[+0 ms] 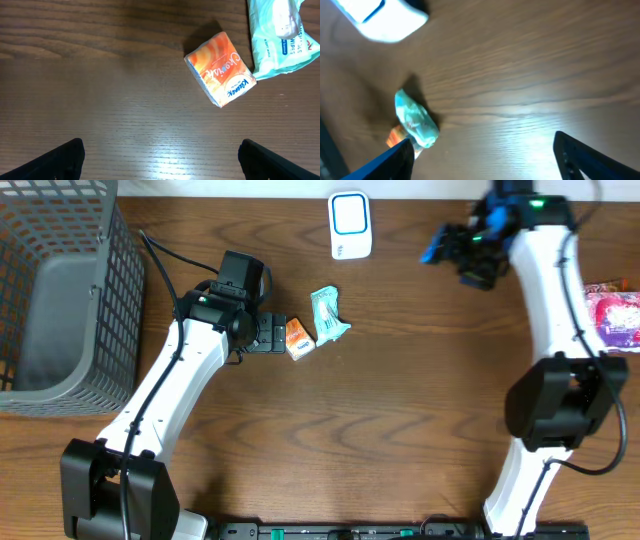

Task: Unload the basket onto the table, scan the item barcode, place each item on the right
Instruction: 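Move the right gripper back and grasp the green wipes pouch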

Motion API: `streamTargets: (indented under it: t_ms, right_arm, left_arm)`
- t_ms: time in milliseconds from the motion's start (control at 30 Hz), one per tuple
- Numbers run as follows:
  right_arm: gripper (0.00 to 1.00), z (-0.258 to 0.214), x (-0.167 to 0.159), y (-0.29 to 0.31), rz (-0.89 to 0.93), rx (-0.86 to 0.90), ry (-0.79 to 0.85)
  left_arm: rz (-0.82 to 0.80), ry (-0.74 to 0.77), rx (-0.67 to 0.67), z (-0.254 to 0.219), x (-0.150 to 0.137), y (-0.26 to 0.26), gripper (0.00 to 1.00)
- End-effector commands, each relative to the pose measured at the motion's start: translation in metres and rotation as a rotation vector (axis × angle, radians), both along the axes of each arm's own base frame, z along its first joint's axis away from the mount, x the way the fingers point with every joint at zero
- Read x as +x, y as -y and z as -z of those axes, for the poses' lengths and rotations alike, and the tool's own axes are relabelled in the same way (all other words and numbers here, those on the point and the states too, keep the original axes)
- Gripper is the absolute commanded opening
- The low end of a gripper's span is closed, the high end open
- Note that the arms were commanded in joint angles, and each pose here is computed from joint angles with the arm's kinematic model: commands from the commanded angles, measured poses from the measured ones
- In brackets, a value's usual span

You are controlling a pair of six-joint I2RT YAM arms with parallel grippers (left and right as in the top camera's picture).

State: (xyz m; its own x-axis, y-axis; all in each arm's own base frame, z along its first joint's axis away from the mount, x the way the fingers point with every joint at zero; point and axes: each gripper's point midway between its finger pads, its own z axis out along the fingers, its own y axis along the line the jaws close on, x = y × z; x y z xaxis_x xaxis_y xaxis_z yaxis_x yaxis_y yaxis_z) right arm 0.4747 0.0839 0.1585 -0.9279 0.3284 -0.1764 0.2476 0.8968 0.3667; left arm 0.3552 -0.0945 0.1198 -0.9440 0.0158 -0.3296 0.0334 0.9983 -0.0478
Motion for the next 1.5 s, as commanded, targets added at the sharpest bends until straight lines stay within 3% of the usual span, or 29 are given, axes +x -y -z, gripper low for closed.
streamTargets:
  t_ms: [0,333,533,1100,1467]
  right_arm:
    - [0.91,0.016,-0.006,-0.029,-0.095,-0.083,0.000]
    - [0.90,0.054,-0.017,-0.139,-0.265,-0.046,0.098]
    - [0.81,0.079,-0.025,-0.174,-0.248,0.002,0.124]
    - [0.78,0.110,-0.031,-0.173,-0.288,-0.011,0.147]
    - [0.63,0.127,-0.034,-0.176,-0.293,0.020,0.165]
  left_arm:
    - [0.010,0.000,0.017,0.001,0.001,-0.001,0.98]
    - [0.010,0.000,0.017,0.001,0.001,-0.001,0.98]
    - [0.010,0.000,0.017,0.001,0.001,-0.001,0.98]
    - [0.010,0.000,0.017,0.001,0.001,-0.001,0.98]
    - [0.010,0.000,0.017,0.001,0.001,-0.001,0.98]
